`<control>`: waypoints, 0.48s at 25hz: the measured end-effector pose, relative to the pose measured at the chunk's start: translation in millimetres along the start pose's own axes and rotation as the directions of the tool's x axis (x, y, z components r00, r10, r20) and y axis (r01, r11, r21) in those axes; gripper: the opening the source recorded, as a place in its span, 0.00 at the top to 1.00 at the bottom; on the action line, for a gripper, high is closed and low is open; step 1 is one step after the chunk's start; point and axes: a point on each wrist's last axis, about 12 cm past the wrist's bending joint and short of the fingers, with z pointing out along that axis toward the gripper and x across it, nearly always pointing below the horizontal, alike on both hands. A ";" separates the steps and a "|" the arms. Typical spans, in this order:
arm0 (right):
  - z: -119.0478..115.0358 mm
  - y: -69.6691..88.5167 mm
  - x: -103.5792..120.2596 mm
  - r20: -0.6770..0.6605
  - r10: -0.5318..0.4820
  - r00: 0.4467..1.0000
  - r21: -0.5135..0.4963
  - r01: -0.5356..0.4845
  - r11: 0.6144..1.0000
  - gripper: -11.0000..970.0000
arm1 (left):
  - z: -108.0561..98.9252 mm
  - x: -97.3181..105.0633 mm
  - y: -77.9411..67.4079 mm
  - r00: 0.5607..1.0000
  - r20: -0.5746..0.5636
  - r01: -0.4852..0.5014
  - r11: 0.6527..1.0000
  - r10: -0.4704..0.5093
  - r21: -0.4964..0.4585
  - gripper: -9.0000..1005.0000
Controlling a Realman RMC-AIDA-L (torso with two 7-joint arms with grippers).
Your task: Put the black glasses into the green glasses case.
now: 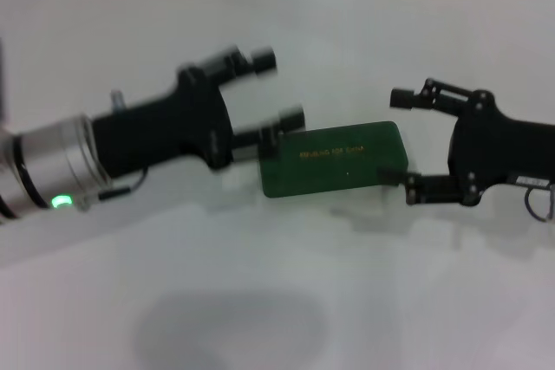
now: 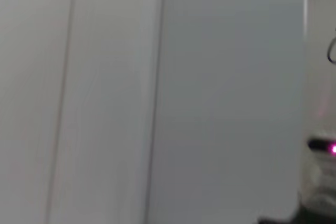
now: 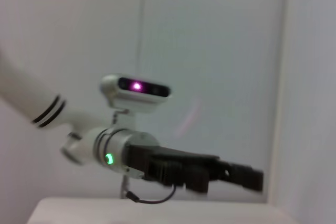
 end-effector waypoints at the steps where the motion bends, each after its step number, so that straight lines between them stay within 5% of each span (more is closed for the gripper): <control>1: 0.5 0.8 0.7 -0.008 -0.006 1.000 -0.011 0.006 1.000 0.25 | -0.2 4.3 -2.4 0.999 -0.032 0.004 1.000 -0.003 0.017 0.19; 12: -5.5 9.8 12.3 -0.047 -0.097 0.994 -0.007 0.097 0.995 0.10 | 2.3 21.9 -14.8 0.997 -0.066 0.051 0.998 -0.049 0.022 0.18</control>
